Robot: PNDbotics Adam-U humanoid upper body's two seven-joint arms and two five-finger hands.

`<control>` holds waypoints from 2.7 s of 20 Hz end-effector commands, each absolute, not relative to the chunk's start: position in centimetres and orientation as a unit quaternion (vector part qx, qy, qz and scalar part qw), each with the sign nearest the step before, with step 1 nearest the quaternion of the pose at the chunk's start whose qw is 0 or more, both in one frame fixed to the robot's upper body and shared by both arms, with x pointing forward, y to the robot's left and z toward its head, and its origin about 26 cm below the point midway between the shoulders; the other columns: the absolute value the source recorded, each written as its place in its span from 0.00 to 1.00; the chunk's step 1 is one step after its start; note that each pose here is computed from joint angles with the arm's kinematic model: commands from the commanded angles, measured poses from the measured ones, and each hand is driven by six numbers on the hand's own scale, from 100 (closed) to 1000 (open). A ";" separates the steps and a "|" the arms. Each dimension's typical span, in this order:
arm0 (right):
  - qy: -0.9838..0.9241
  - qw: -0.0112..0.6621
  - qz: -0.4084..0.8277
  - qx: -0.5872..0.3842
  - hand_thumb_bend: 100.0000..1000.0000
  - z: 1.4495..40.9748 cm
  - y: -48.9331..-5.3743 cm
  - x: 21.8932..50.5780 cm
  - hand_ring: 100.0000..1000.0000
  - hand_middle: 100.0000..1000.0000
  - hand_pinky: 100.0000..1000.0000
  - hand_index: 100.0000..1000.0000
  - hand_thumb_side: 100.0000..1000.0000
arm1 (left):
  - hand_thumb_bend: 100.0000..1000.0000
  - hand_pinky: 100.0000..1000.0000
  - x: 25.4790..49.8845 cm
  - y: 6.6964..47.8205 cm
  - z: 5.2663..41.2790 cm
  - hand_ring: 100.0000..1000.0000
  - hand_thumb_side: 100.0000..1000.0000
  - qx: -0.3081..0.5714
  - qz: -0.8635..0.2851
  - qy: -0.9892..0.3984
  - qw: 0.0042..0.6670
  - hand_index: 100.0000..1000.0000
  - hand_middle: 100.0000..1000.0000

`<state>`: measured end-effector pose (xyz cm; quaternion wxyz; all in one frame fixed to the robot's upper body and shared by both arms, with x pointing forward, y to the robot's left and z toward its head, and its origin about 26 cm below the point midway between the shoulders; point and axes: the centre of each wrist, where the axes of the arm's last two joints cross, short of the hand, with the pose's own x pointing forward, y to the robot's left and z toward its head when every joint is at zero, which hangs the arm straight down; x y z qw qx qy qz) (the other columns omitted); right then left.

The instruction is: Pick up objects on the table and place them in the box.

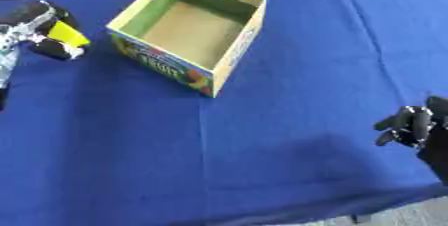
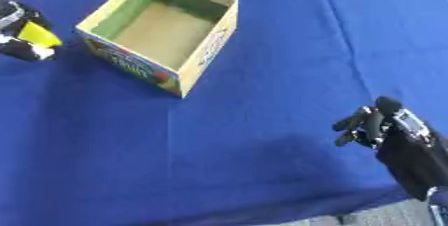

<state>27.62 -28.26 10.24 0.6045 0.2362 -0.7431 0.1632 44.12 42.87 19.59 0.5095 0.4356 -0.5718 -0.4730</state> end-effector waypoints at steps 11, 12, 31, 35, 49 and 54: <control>-0.743 0.604 0.161 0.238 0.00 10.6 -28.9 27.5 0.61 0.42 0.51 0.32 0.63 | 0.23 0.43 45.0 36.7 26.7 0.39 0.17 0.397 -0.474 -0.661 0.425 0.58 0.27; -0.743 0.604 0.162 0.240 0.00 10.7 -28.9 27.5 0.61 0.42 0.51 0.32 0.63 | 0.23 0.43 45.3 35.9 26.8 0.39 0.17 0.394 -0.478 -0.663 0.421 0.58 0.27; -0.739 0.594 0.180 0.262 0.00 11.4 -27.7 28.3 0.61 0.42 0.51 0.32 0.63 | 0.31 0.53 48.4 27.5 19.6 0.49 0.25 0.392 -0.490 -0.665 0.405 0.67 0.38; -0.739 0.594 0.181 0.263 0.00 11.5 -27.6 28.4 0.61 0.42 0.51 0.32 0.63 | 0.35 0.57 48.5 25.7 17.5 0.54 0.32 0.378 -0.499 -0.672 0.396 0.71 0.44; -0.739 0.599 0.166 0.259 0.00 11.1 -27.9 28.2 0.61 0.42 0.51 0.32 0.63 | 0.87 0.82 47.0 24.2 16.6 0.88 0.87 0.335 -0.446 -0.747 0.363 0.84 0.76; -0.739 0.604 0.157 0.253 0.00 10.7 -28.2 28.0 0.61 0.42 0.51 0.32 0.63 | 0.83 0.80 45.7 24.5 18.4 0.85 0.81 0.323 -0.391 -0.806 0.304 0.82 0.72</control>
